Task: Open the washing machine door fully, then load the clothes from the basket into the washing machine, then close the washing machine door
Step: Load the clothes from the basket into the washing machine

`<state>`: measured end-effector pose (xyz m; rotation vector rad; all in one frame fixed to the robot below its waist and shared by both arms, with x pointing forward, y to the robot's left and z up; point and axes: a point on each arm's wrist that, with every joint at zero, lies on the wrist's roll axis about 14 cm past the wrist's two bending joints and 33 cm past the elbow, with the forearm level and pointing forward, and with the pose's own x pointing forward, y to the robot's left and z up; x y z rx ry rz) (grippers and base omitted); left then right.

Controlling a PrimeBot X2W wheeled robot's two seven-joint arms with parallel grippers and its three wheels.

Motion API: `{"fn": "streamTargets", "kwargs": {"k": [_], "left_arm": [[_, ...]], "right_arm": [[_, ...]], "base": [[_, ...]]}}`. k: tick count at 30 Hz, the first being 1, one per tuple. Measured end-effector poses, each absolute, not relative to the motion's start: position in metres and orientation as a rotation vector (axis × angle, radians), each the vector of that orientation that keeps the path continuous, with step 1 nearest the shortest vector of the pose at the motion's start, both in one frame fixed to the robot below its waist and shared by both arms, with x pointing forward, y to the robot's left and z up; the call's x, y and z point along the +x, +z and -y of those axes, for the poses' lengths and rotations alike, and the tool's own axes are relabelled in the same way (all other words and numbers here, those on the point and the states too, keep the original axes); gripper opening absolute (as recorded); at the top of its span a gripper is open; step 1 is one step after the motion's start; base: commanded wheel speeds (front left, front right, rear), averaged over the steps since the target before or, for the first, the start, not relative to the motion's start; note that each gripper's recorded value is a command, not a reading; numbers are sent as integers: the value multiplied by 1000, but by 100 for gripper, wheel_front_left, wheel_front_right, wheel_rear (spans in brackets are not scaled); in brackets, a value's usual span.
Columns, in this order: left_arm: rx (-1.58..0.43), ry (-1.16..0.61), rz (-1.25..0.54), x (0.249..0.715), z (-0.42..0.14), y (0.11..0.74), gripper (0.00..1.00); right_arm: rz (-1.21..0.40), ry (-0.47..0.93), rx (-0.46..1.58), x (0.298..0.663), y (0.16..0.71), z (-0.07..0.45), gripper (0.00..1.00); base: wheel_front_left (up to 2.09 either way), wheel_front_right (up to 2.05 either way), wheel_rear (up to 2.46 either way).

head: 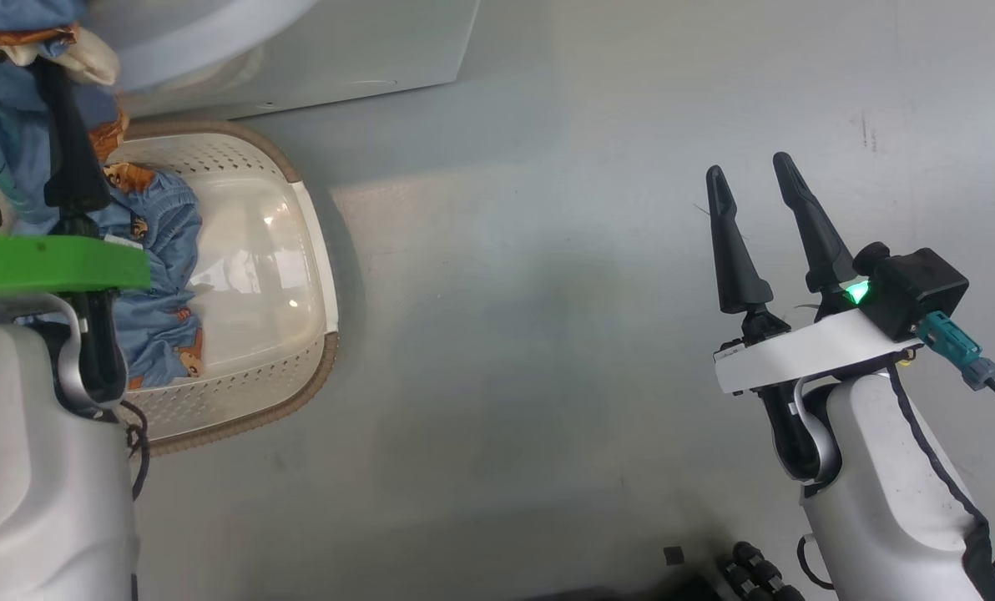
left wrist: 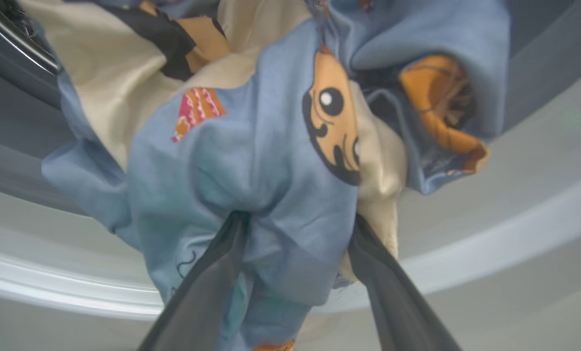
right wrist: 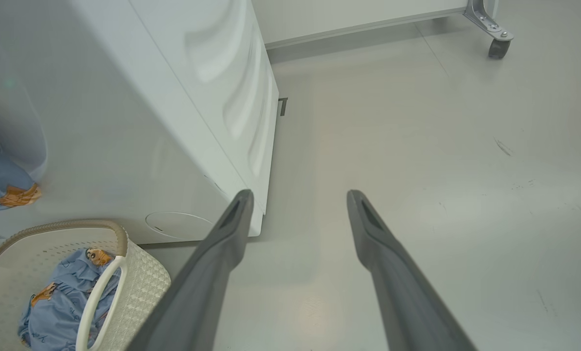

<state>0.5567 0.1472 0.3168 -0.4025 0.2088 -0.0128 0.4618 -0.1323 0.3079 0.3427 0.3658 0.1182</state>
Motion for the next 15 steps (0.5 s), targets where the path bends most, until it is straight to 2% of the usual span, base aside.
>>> {"fn": "streamTargets", "kwargs": {"k": [3,5,6,15], "left_arm": [[-422,-10,-204,564,-145,317,100],[-429,-8,-209,567,-145,315,37],[-430,-6,-214,566,-145,314,0],[-404,-8,-218,566,-145,309,0]], "right_arm": [[-370,116,342,461,306,133,100],[-373,113,345,461,305,134,100],[-374,110,347,460,305,134,100],[-374,94,345,461,303,139,100]], "base": [[0,0,0],[0,0,0],[0,0,0],[0,0,0]]}}
